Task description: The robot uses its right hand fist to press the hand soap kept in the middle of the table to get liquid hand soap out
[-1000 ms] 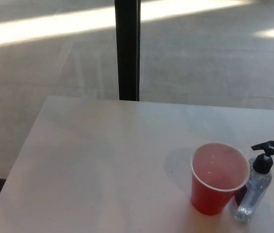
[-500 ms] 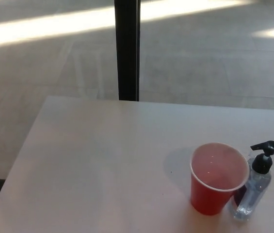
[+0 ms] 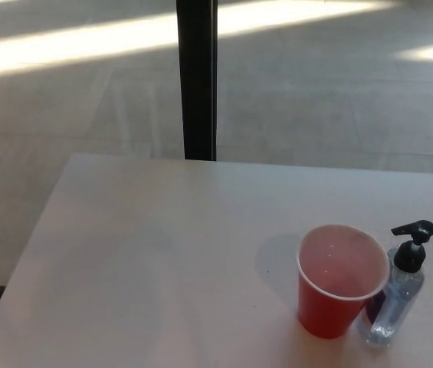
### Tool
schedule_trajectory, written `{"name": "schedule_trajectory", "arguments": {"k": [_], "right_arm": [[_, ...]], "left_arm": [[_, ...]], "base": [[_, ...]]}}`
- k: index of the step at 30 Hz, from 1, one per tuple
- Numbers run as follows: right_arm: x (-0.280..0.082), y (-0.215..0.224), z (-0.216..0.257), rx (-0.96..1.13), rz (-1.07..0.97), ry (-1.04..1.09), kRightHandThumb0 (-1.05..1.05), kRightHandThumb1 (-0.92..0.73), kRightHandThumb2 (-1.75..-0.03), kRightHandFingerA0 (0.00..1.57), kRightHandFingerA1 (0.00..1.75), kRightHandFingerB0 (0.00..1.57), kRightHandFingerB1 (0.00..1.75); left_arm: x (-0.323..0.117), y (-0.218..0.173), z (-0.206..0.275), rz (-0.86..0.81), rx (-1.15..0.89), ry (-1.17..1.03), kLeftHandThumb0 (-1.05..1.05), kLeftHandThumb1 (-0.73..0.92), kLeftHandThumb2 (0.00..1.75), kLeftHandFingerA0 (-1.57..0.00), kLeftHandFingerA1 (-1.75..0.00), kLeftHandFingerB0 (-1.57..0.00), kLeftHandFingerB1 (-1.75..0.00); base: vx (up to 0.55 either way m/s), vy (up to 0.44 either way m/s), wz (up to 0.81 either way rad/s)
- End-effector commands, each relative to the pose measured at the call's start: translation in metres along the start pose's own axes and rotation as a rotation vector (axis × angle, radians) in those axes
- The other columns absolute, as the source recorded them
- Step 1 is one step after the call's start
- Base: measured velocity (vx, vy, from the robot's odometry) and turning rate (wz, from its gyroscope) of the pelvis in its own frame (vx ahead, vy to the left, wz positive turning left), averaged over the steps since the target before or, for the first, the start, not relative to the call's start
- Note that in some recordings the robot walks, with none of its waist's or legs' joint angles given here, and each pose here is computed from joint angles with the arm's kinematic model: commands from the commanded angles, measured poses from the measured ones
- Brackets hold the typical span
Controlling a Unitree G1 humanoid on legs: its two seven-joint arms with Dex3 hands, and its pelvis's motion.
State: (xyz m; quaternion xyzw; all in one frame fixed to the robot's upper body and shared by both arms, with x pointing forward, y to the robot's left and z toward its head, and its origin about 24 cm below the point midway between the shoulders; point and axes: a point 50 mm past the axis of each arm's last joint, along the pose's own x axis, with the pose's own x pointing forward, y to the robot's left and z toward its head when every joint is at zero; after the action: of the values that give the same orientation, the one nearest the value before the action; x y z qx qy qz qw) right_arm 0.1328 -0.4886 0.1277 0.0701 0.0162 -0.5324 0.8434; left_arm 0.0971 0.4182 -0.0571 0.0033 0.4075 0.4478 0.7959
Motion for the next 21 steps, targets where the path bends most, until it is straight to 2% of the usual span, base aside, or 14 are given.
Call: {"name": "schedule_trajectory", "arguments": {"k": [1, 2, 3, 4, 7, 8, 9, 11, 12, 13, 15, 17, 19, 21], "right_arm": [[-0.016, -0.052, -0.067, -0.078, -0.341, 0.079, -0.43, -0.75, -0.66, 0.82, 1.69, 0.56, 0.75], [-0.02, -0.054, -0.086, -0.115, -0.362, 0.149, -0.47, -0.74, -0.63, 0.76, 1.25, 0.49, 0.59], [-0.023, -0.055, -0.096, -0.135, -0.369, 0.191, -0.47, -0.75, -0.63, 0.76, 1.2, 0.48, 0.58], [-0.026, -0.055, -0.106, -0.115, -0.366, 0.23, -0.44, -0.61, -1.03, 0.77, 1.01, 0.43, 0.67], [-0.032, -0.057, -0.118, -0.085, -0.349, 0.254, -0.5, -0.61, -0.98, 0.71, 1.0, 0.33, 0.61], [-0.034, -0.054, -0.122, -0.061, -0.343, 0.283, -0.48, -0.78, -0.64, 0.6, 1.19, 0.3, 0.5], [-0.039, -0.05, -0.134, -0.047, -0.336, 0.346, -0.49, -0.78, -0.63, 0.47, 0.93, 0.27, 0.45], [-0.043, -0.056, -0.141, -0.051, -0.356, 0.392, -0.52, -0.77, -0.62, 0.49, 0.97, 0.22, 0.43], [-0.044, -0.055, -0.148, -0.033, -0.365, 0.417, -0.5, -0.76, -0.62, 0.55, 1.12, 0.25, 0.49], [-0.046, -0.056, -0.15, -0.018, -0.372, 0.426, -0.51, -0.58, -0.97, 0.69, 1.08, 0.27, 0.59], [-0.048, -0.057, -0.153, 0.002, -0.383, 0.439, -0.51, -0.58, -0.97, 0.69, 1.08, 0.27, 0.59], [-0.057, -0.064, -0.165, -0.021, -0.339, 0.49, -0.49, -0.78, -0.64, 0.47, 1.29, 0.18, 0.47], [-0.065, -0.067, -0.174, -0.086, -0.313, 0.537, -0.54, -0.78, -0.67, 0.61, 1.52, 0.51, 0.82], [-0.07, -0.068, -0.179, -0.063, -0.342, 0.586, -0.54, -0.79, -0.64, 0.48, 0.91, 0.28, 0.57]], "left_arm": [[0.0, 0.004, 0.001, 0.014, -0.011, 0.0, -0.03, 0.47, 1.3, -1.12, -1.75, -0.7, -1.28], [0.0, 0.005, 0.0, 0.01, -0.012, -0.001, 0.07, 0.49, 1.32, -1.34, -1.66, -0.9, -1.28], [0.0, 0.005, -0.001, 0.008, -0.014, 0.0, -0.02, 0.46, 1.3, -1.24, -1.74, -0.84, -1.32], [0.0, 0.005, -0.001, 0.008, -0.015, 0.003, -0.02, 0.46, 1.28, -1.25, -1.75, -0.83, -1.3], [0.0, 0.005, -0.001, 0.009, -0.011, 0.001, -0.01, 0.44, 1.28, -1.25, -1.75, -0.85, -1.33], [0.0, 0.005, -0.001, 0.009, -0.011, 0.003, -0.02, 0.44, 1.28, -1.23, -1.75, -0.76, -1.26], [0.0, 0.005, -0.001, 0.009, -0.006, 0.0, -0.03, 0.42, 1.27, -1.17, -1.75, -0.7, -1.23], [-0.001, 0.007, -0.004, 0.003, 0.0, 0.005, 0.12, 0.45, 1.28, -1.32, -1.62, -0.82, -1.19], [-0.001, 0.008, -0.005, 0.004, 0.02, -0.007, 0.12, 0.46, 1.27, -1.29, -1.57, -0.78, -1.12], [-0.001, 0.008, -0.006, 0.006, 0.025, -0.006, -0.04, 0.47, 1.26, -1.13, -1.75, -0.7, -1.2], [-0.001, 0.009, -0.006, 0.007, 0.029, -0.004, -0.04, 0.47, 1.26, -1.13, -1.75, -0.7, -1.2], [-0.002, 0.011, -0.012, 0.023, 0.066, 0.004, -0.02, 0.42, 1.25, -0.95, -1.73, -0.67, -1.12], [-0.002, 0.012, -0.016, 0.027, 0.049, 0.015, 0.05, 0.45, 1.24, -0.95, -1.69, -0.68, -1.07], [-0.002, 0.014, -0.021, 0.023, 0.025, 0.022, 0.02, 0.42, 1.21, -0.89, -1.64, -0.65, -1.05]], "base": [[0.0, 0.0, 0.0], [0.0, 0.0, 0.0], [0.0, 0.0, 0.0], [0.0, 0.0, 0.0], [0.0, 0.0, 0.0], [0.0, 0.0, 0.0], [0.0, 0.0, 0.0], [0.0, 0.0, 0.0], [0.0, 0.0, 0.0], [0.0, 0.0, 0.0], [0.0, 0.0, 0.0], [0.0, 0.0, 0.0], [0.0, 0.0, 0.0], [0.0, 0.0, 0.0]]}}
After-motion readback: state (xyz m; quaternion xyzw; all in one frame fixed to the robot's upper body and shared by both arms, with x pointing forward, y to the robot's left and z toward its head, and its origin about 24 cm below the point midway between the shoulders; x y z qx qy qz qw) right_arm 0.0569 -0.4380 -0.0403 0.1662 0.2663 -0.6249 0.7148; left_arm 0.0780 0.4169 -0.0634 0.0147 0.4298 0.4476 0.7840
